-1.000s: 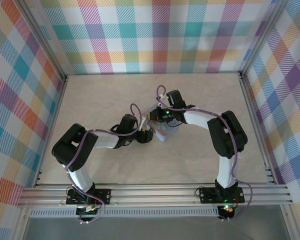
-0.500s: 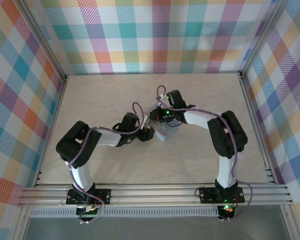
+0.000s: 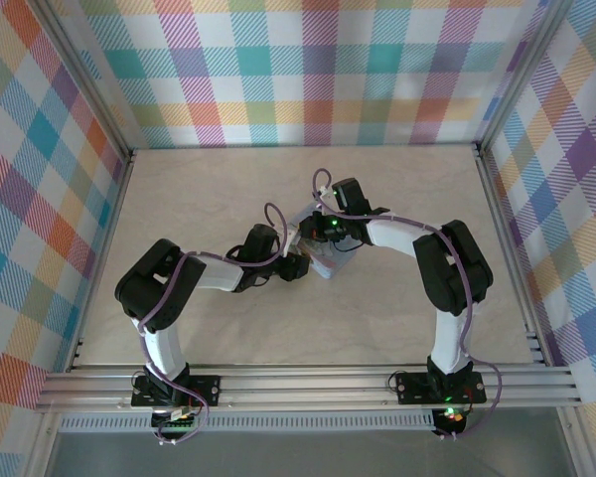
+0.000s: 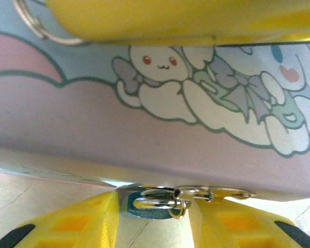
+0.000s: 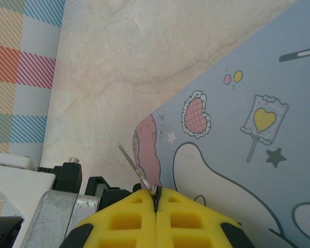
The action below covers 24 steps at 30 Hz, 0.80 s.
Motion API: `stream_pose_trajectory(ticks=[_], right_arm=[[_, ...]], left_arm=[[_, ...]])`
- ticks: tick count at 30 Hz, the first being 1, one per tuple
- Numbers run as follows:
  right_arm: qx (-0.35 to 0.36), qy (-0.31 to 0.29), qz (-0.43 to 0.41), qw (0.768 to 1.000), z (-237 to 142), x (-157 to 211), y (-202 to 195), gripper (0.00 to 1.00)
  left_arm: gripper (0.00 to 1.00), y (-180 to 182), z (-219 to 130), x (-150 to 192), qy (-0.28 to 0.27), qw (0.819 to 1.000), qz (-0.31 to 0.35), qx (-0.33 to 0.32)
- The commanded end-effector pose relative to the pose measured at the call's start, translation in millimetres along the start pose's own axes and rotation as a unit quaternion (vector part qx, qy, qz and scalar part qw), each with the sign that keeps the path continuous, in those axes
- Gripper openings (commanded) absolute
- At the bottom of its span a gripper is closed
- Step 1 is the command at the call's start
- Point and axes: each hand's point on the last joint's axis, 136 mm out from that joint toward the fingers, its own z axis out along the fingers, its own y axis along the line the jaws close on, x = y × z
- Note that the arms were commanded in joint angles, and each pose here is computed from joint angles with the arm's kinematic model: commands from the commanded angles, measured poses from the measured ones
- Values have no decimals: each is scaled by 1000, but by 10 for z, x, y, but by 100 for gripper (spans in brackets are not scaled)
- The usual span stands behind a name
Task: Unlock a padlock with a key
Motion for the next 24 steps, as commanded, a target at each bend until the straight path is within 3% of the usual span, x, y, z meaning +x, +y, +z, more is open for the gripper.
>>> stream_pose_trajectory(ticks=[1,24], right_arm=[[18,39,25,999,41,278,-106,0],[16,34,27,999,43,249,-92,0]], left_arm=[[39,-260,19,-15,-2,999,12,43],[40,-298,113,168,30,998,47,18]])
